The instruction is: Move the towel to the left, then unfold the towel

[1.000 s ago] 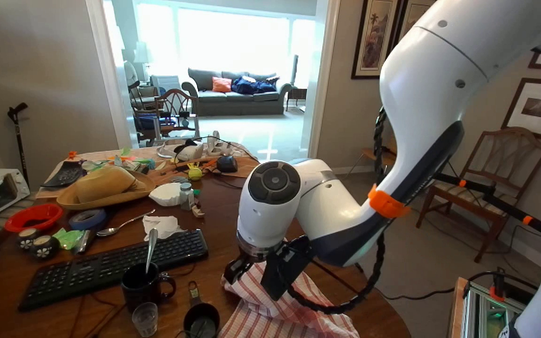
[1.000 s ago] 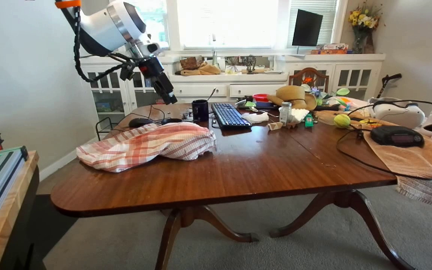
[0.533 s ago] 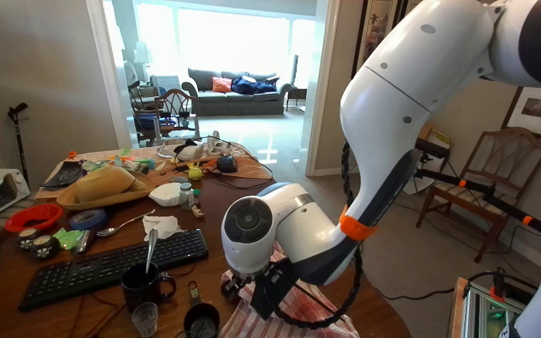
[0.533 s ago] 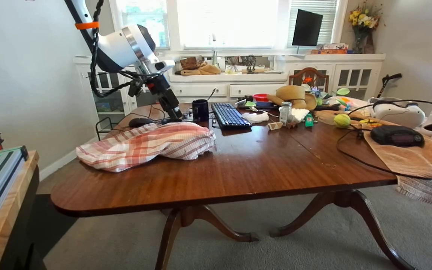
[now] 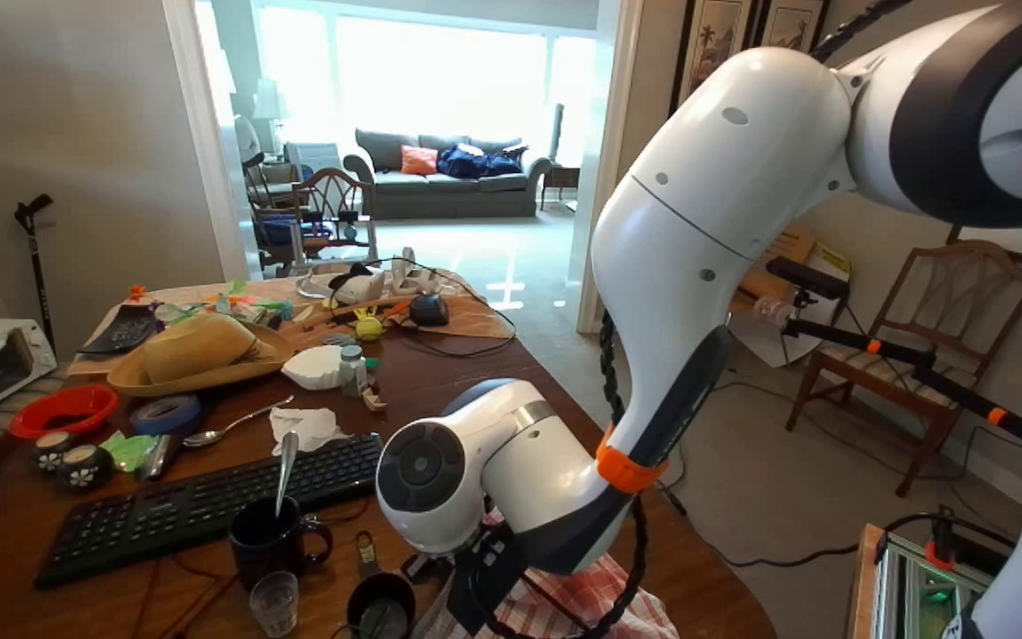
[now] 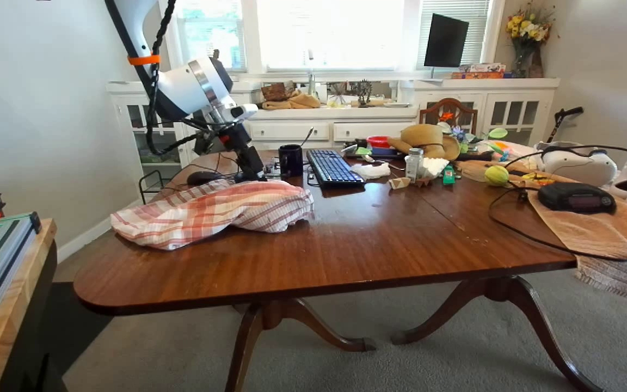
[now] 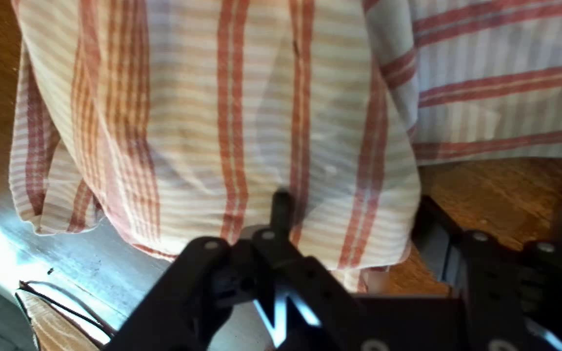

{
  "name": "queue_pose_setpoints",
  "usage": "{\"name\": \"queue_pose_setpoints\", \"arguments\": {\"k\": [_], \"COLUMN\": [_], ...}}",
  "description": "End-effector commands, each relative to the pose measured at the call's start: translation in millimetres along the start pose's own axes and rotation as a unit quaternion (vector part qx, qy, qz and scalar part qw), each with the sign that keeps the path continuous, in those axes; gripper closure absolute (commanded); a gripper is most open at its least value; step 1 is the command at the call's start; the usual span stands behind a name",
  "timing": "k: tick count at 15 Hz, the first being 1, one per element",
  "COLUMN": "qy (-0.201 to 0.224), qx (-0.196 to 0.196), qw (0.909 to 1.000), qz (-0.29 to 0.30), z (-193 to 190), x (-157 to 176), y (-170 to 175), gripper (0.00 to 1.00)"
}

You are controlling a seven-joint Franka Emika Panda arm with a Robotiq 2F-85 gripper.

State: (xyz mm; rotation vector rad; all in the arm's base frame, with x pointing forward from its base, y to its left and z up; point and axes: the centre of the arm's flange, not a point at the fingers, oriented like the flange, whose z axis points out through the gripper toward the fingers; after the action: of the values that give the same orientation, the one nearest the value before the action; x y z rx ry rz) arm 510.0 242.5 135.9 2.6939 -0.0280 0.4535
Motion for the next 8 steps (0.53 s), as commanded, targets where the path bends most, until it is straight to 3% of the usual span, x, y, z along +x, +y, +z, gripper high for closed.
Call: {"name": "queue_pose_setpoints", "arguments": {"k": [1, 5, 8], "qy": [0.003, 0.003, 0.003], "qx": [-0.023, -0.033, -0.037], "qw": [0.9997, 0.9993, 0.9991], "qz": [0.009, 0.017, 0.023], "z": [9.5, 0.1, -17.0], "x": [3.9, 2.1, -3.7], "y": [-8.4, -0.9, 11.9], "gripper": [0.65, 0.96, 1.0]}}
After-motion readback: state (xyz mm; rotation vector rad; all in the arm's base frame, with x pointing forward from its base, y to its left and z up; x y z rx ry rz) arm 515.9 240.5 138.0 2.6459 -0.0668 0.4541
